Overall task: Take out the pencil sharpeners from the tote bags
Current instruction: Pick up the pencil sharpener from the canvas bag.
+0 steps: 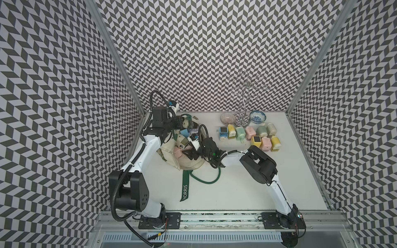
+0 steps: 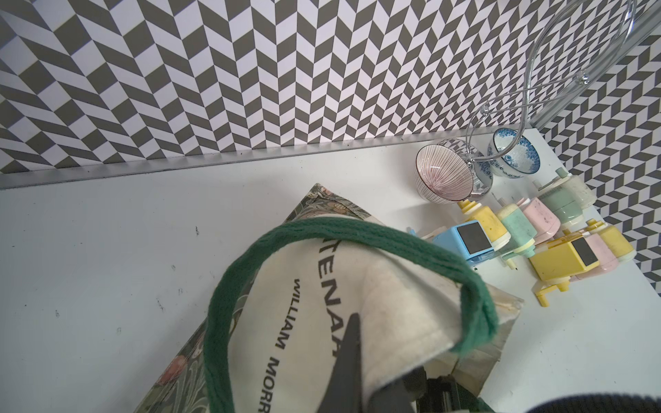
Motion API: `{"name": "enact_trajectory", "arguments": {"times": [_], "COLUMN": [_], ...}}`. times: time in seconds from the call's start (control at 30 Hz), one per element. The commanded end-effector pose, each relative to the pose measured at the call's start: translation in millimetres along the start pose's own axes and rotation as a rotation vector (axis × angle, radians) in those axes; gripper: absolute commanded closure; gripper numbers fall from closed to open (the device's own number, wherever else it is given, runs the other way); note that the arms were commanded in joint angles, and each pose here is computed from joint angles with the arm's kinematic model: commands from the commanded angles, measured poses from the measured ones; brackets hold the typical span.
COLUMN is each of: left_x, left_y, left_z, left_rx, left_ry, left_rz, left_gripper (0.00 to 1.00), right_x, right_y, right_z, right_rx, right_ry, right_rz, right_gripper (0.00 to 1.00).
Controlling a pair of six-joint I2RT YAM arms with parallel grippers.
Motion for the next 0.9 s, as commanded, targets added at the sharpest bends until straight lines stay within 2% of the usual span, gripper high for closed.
{"name": "enact_trajectory", "arguments": {"times": [0.0,0.23,0.5,0.73,0.87], "left_x": [-12,-12,-12,-11,-11], "left_y": [14,14,14,14,13], "left_z": [-16,-16,-16,-16,-15], "left_rx": [-0.056,-0.057,-0.056,-0.056,-0.054], "left_ry": [-0.036,-0.033,-0.032,-0.026,-0.025], "left_rz": [0.025,0.027,0.026,0.028,0.027], "left_gripper": [1.0,1.0,1.0,1.0,1.0], "right_x": [9,-4,-11,-12,-12], "right_y": [44,48,49,51,49], "right_z": [-16,-16,-4,9,19], "right_rx": [-0.137,-0.121,-0.045,0.029,0.083], "right_ry": [0.003,-0.159,-0.207,-0.185,-0.153], "right_rz": [-0.084,-0.067,-0.167,-0.215,-0.223], "right_gripper": [0.19,0.08,0.06,0.08,0.16]}}
Point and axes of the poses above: each gripper's point midway between its finger pads, its own z axis out along the fingers, its own x axis along the line the jaws close on, y = z × x, the point moved 9 cm from there along -z, back along the fingers, and after that the axes turned 4 degrees about -z, right-handed, at the moved point
